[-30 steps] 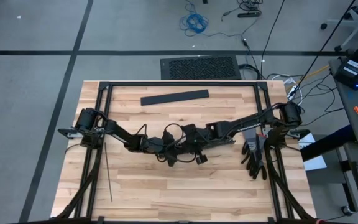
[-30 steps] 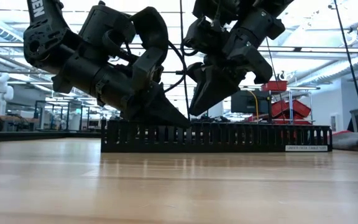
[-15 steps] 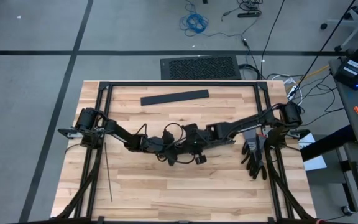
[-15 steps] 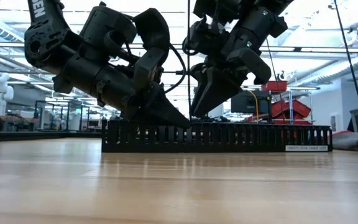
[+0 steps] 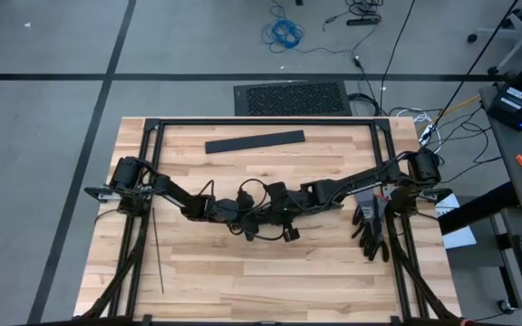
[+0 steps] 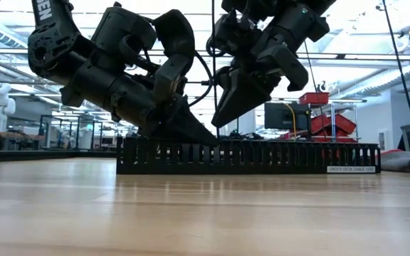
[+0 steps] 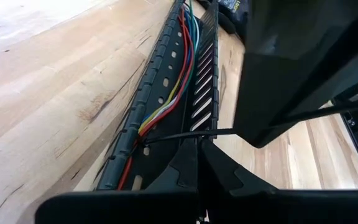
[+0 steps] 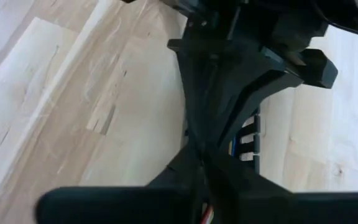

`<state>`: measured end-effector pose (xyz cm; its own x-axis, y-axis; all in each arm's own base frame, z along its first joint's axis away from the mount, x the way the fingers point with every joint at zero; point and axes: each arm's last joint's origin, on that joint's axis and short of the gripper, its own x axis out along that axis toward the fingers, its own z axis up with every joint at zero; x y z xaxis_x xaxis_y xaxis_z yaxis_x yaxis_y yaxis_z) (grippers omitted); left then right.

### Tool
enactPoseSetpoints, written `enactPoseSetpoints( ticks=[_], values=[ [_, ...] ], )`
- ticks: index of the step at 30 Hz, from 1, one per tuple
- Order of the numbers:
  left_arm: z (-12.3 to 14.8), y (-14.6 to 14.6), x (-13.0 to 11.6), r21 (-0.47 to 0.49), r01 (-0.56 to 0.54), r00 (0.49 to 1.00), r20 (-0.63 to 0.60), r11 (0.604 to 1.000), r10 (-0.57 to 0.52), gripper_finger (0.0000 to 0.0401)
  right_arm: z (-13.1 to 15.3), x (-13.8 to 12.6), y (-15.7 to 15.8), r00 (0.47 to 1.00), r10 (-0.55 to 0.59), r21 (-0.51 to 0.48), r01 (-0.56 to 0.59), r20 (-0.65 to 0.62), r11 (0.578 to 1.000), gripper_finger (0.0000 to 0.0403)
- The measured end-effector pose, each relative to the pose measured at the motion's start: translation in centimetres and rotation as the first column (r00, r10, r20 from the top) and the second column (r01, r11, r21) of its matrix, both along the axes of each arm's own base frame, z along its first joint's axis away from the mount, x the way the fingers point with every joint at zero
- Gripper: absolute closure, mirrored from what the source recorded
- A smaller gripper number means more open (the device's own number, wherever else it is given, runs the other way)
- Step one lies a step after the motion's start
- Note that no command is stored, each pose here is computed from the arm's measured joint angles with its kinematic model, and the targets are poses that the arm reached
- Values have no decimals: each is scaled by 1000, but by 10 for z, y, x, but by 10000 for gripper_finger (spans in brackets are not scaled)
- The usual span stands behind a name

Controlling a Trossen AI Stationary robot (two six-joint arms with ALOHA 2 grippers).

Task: Ziptie cables
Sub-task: Put the zip tied cable wires into the black cable duct

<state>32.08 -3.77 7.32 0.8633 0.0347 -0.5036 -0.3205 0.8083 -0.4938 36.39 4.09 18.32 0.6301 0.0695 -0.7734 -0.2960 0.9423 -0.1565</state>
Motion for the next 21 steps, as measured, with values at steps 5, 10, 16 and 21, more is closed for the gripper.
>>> enactPoseSetpoints(
  ticks=[5,10,16,21],
  values=[
    [0,0,0,1,-1,1000,0,1000,1,397,0,0,1,1000,-4,8,4,0,1000,400],
    [0,0,0,2,-2,1000,0,1000,2,397,0,-1,1,1000,-9,31,10,-13,999,402],
    [0,0,0,3,-4,1000,0,1000,4,397,-1,-2,3,1000,3,62,-1,-31,998,402],
    [0,0,0,6,-8,1000,0,1000,8,397,-1,-1,5,1000,14,78,-12,-18,997,403]
  ],
)
